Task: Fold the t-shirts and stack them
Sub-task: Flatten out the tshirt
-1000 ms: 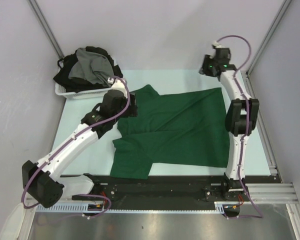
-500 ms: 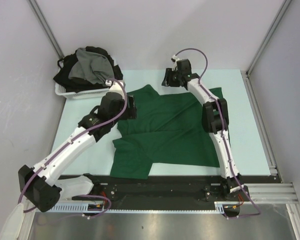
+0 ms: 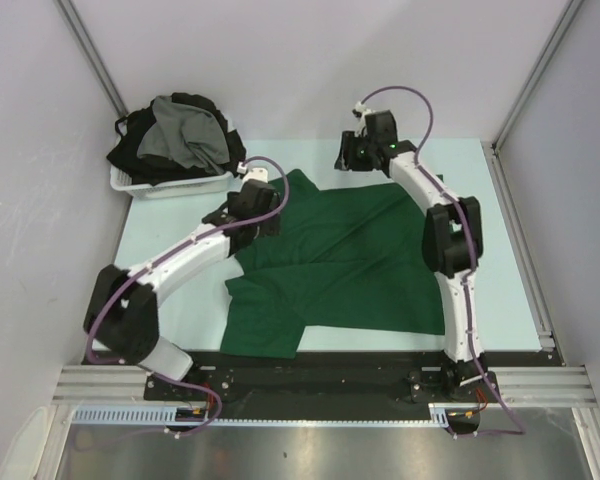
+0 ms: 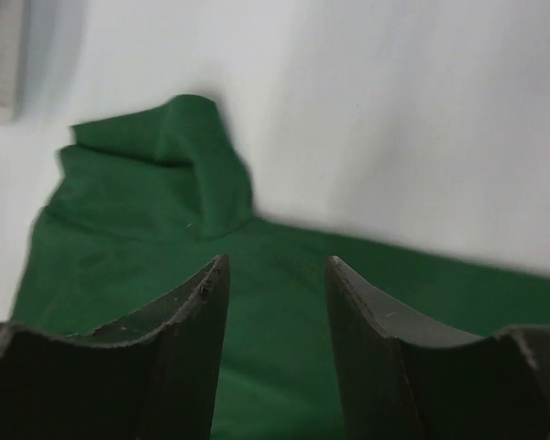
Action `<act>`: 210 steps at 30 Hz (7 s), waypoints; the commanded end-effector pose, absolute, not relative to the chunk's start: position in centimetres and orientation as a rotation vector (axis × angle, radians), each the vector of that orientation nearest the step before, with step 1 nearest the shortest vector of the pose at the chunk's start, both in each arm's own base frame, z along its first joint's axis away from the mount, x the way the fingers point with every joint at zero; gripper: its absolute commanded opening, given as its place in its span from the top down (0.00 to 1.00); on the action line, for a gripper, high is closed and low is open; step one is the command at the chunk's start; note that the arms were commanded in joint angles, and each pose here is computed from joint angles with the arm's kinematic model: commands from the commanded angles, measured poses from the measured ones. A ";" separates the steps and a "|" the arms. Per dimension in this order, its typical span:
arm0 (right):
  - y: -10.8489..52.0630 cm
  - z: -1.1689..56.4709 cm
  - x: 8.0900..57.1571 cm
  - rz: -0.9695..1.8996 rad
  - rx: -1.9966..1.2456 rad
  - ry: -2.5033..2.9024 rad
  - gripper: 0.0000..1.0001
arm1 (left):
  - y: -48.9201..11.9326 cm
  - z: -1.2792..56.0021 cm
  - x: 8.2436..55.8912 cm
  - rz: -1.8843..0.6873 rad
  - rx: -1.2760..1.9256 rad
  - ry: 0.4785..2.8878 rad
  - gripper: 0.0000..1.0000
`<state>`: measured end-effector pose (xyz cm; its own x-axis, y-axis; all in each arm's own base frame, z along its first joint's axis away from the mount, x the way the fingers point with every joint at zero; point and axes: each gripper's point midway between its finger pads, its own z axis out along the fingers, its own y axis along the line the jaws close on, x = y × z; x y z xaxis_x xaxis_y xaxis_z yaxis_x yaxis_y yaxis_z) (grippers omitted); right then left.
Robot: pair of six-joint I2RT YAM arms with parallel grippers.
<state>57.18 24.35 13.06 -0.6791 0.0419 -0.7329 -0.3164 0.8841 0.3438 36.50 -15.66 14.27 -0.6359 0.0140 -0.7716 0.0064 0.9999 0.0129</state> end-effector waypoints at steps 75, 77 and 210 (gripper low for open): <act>13.3 23.5 37.0 0.235 -0.166 2.253 0.50 | -14.5 4.7 58.7 -0.060 -0.268 2.336 0.27; 13.3 23.6 36.9 0.230 -0.170 2.255 0.50 | -14.6 5.0 59.0 -0.068 -0.278 2.325 0.27; 32.6 15.8 48.2 0.555 -0.361 2.225 0.81 | -22.7 22.7 51.6 -0.559 0.072 2.147 0.49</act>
<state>46.03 30.03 14.34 -0.6875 -0.0999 -0.7193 -0.3753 0.8968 0.2341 55.54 -19.60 18.30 -0.6376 -0.2041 -0.7428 0.1395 0.9177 -0.3719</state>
